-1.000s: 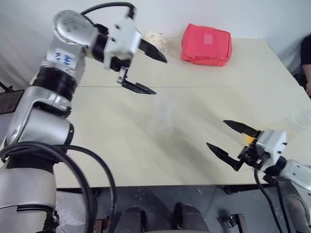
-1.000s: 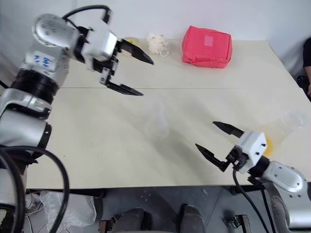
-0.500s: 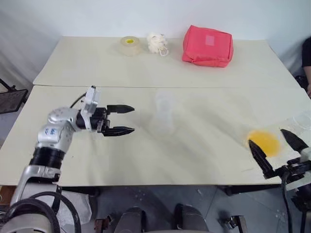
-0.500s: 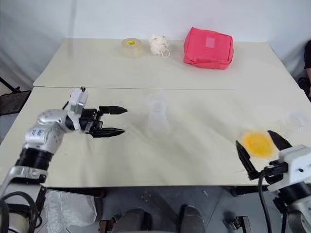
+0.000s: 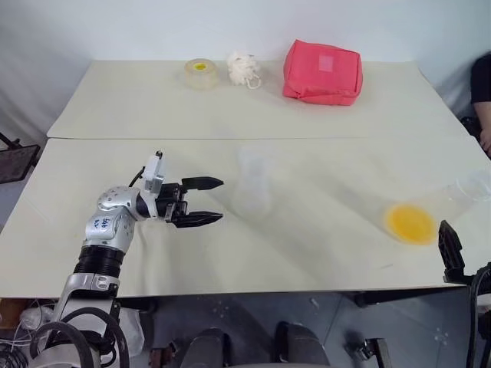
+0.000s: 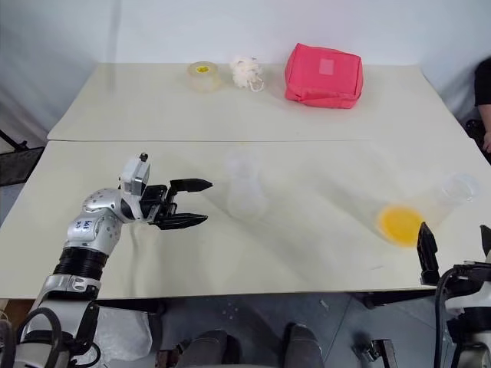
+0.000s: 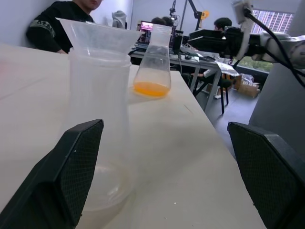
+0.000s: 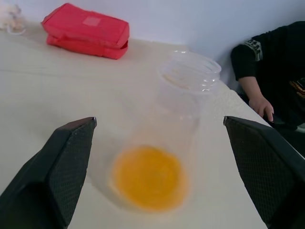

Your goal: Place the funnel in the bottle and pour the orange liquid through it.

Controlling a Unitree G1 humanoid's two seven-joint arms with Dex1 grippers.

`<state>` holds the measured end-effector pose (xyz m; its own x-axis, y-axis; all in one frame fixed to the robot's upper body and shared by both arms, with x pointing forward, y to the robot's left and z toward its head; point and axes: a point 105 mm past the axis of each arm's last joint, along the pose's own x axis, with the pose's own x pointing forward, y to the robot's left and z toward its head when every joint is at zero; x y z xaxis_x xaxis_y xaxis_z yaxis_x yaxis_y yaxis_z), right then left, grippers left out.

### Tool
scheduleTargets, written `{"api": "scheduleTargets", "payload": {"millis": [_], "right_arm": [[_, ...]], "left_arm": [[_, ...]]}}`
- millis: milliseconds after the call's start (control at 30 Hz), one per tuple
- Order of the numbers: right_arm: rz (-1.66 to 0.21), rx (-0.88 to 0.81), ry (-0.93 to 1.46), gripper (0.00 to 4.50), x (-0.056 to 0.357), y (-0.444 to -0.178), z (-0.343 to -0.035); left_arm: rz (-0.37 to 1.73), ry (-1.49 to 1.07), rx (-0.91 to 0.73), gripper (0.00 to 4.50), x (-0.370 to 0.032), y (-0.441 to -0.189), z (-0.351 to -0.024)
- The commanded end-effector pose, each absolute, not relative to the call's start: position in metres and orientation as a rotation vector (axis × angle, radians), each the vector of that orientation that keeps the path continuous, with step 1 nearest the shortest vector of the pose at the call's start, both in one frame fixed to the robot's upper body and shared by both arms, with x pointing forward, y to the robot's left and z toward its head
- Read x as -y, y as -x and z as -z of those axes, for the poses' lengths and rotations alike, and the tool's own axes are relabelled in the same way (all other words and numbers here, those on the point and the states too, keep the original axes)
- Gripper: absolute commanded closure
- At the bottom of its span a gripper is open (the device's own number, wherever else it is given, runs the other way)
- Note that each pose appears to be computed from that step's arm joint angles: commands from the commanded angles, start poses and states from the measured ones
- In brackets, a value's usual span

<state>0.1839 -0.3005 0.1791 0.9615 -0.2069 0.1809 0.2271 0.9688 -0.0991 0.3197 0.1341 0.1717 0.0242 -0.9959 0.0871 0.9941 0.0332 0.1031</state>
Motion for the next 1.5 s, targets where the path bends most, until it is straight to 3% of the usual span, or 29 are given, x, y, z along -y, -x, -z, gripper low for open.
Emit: {"api": "scheduleTargets", "payload": {"millis": [33,867,1000,1100,1300,1500], "right_arm": [[0.255,0.192,0.139,0.00,0.313,-0.187,-0.182],[0.214,0.309,0.110,0.00,0.344,-0.262,-0.195],[0.239,0.311,0.088,0.90,0.345,-0.269,-0.195],[0.213,0.335,0.066,1.96,0.335,-0.269,-0.200],[0.165,0.405,0.091,2.06,0.313,-0.267,-0.223],[0.034,0.468,0.252,2.06,0.259,-0.278,-0.260]], "left_arm": [[1.543,-0.053,0.172,0.07,-0.135,-0.319,-0.175],[1.504,-0.032,0.175,0.07,-0.128,-0.299,-0.181],[1.496,-0.042,0.173,0.00,-0.130,-0.301,-0.183],[1.492,-0.052,0.173,0.00,-0.132,-0.302,-0.185],[1.501,-0.062,0.174,0.00,-0.136,-0.304,-0.186],[1.480,-0.094,0.206,0.00,-0.138,-0.321,-0.189]]}}
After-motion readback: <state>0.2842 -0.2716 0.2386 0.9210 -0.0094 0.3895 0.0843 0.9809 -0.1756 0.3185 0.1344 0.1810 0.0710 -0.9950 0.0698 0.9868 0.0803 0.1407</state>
